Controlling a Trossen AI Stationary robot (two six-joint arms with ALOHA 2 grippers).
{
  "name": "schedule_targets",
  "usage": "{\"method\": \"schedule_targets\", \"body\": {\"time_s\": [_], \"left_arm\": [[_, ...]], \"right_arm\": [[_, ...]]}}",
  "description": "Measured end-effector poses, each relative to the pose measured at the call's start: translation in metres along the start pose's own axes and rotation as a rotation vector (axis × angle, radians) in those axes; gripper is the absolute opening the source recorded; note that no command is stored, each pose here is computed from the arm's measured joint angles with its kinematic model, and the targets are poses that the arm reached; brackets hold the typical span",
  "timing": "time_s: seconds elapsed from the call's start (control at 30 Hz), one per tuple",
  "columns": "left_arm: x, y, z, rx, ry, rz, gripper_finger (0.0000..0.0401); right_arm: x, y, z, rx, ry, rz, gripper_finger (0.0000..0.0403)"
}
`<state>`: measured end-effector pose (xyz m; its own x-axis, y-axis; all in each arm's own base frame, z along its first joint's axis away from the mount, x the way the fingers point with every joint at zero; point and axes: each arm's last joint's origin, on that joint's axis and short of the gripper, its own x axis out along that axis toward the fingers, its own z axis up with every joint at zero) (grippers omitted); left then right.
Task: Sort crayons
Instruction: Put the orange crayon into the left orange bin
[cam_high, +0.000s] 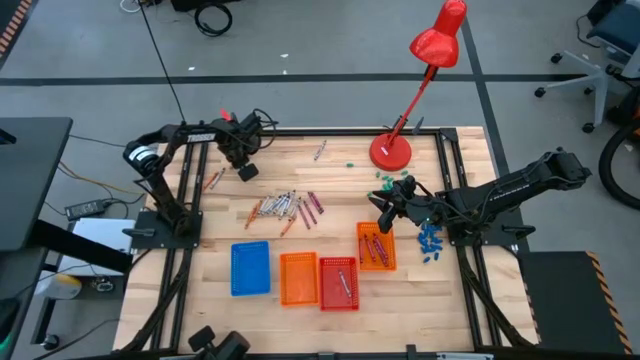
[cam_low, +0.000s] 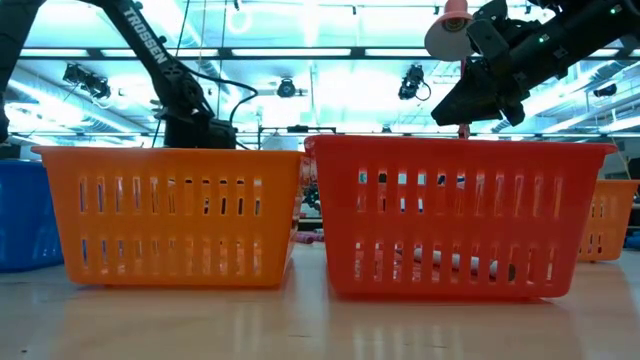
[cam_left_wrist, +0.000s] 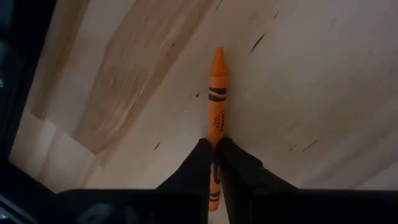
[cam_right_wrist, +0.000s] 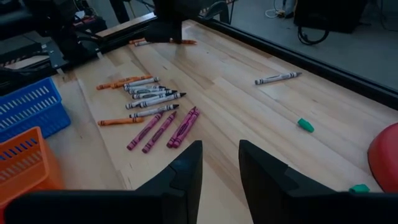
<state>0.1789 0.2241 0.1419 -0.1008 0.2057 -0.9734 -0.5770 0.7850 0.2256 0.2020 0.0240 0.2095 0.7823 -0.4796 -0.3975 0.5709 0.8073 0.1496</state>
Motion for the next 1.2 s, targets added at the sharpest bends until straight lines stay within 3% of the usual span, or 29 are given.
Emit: {"method": "schedule_targets", "body": {"time_s": [0.5, 0.63, 0.87, 1.03, 1.2], "left_arm": [[-0.046, -0.01, -0.005, -0.041, -0.195, -0.163, 0.0029], [-0.064, -0.025, -0.007, -0.041, -0.265, -0.292, 0.0029], [-0.091, -0.086, -0.009, 0.059, -0.297, -0.52, 0.0029], [-0.108, -0.149, -0.019, 0.16, -0.296, -0.603, 0.0029], [-0.133, -0.204, -0.038, 0.165, -0.376, -0.675, 0.0029]], "right_arm": [[0.0, 0.0, 0.0, 0.002, -0.003, 0.002, 0.011], [0.0, 0.0, 0.001, 0.003, -0.005, 0.003, 0.011], [0.0, 0.0, 0.0, 0.003, -0.003, 0.006, 0.011], [0.0, 0.001, 0.0, 0.003, 0.001, 0.014, 0.011], [-0.001, 0.002, -0.001, 0.003, 0.008, 0.03, 0.011]]}}
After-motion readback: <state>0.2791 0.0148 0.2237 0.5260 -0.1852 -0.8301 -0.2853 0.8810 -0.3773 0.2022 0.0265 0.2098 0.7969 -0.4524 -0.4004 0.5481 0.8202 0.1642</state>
